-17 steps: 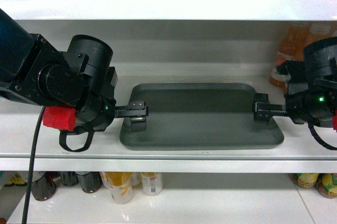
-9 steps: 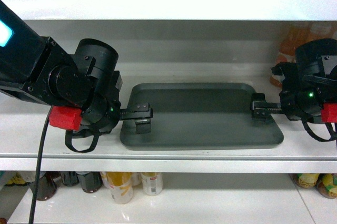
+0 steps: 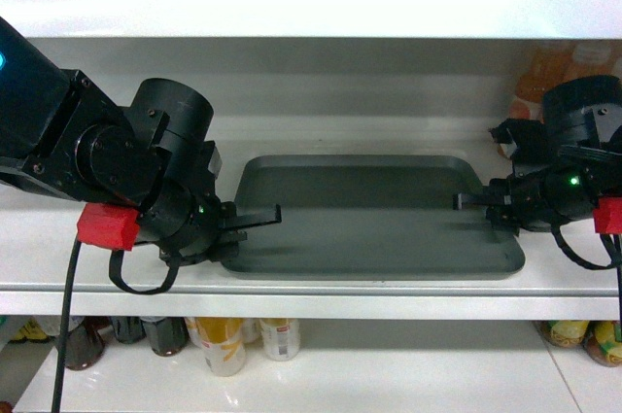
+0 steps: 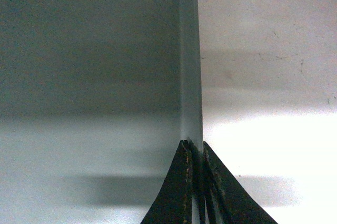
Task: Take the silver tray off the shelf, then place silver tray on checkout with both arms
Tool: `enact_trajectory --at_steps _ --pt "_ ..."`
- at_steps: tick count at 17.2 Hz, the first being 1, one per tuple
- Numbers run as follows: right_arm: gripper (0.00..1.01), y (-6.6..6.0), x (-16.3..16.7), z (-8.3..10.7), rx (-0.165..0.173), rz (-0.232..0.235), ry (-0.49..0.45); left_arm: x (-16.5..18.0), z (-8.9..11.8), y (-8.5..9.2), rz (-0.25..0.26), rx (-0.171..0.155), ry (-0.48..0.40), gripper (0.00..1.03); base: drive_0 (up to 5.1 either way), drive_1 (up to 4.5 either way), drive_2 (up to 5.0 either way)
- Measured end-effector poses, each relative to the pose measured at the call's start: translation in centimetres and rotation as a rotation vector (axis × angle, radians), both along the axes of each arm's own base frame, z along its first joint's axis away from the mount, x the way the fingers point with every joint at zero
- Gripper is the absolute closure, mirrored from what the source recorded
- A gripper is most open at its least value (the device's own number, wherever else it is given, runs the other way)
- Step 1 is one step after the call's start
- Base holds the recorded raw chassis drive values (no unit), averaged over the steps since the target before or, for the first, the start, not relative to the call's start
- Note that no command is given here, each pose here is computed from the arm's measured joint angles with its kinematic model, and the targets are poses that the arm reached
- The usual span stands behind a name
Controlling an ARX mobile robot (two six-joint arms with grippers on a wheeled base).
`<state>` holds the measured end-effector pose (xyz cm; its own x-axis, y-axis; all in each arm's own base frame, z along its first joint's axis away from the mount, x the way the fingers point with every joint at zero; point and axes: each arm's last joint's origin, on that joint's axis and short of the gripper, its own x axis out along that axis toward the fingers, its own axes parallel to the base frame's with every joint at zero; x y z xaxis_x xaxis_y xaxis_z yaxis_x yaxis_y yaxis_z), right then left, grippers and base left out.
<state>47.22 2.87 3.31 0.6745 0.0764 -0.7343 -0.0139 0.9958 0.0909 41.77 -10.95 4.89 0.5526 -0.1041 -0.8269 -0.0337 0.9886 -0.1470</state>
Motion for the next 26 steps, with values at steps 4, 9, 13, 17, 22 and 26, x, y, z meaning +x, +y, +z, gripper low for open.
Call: enact_trajectory --at_steps 4,9,13,17,22,26 --pt "0.97 -0.1 -1.6 0.2 0.023 -0.022 -0.009 -1.1 0.3 -0.2 0.013 0.007 -0.031 1.01 0.0 0.0 0.0" --pt "0.97 -0.3 -6.5 0.8 0.069 -0.052 -0.045 -5.7 2.2 0.9 0.021 0.016 -0.109 1.01 0.0 0.0 0.0" --pt "0.98 -0.2 -10.5 4.5 0.13 -0.046 -0.157 -9.1 5.8 2.0 0.022 0.028 -0.23 1.01 0.0 0.0 0.0" --pt "0.98 -0.4 -15.5 7.3 0.176 -0.031 -0.218 -13.0 8.8 3.1 0.017 0.013 -0.294 1.01 0.0 0.0 0.0" --pt "0.98 -1.4 -23.3 9.9 0.257 -0.008 -0.277 -19.8 10.9 4.2 -0.001 -0.014 -0.337 1.01 0.0 0.0 0.0" --pt "0.98 -1.4 -23.3 10.1 0.268 -0.011 -0.286 -20.0 11.3 4.3 0.0 -0.02 -0.36 1.01 0.0 0.0 0.0"
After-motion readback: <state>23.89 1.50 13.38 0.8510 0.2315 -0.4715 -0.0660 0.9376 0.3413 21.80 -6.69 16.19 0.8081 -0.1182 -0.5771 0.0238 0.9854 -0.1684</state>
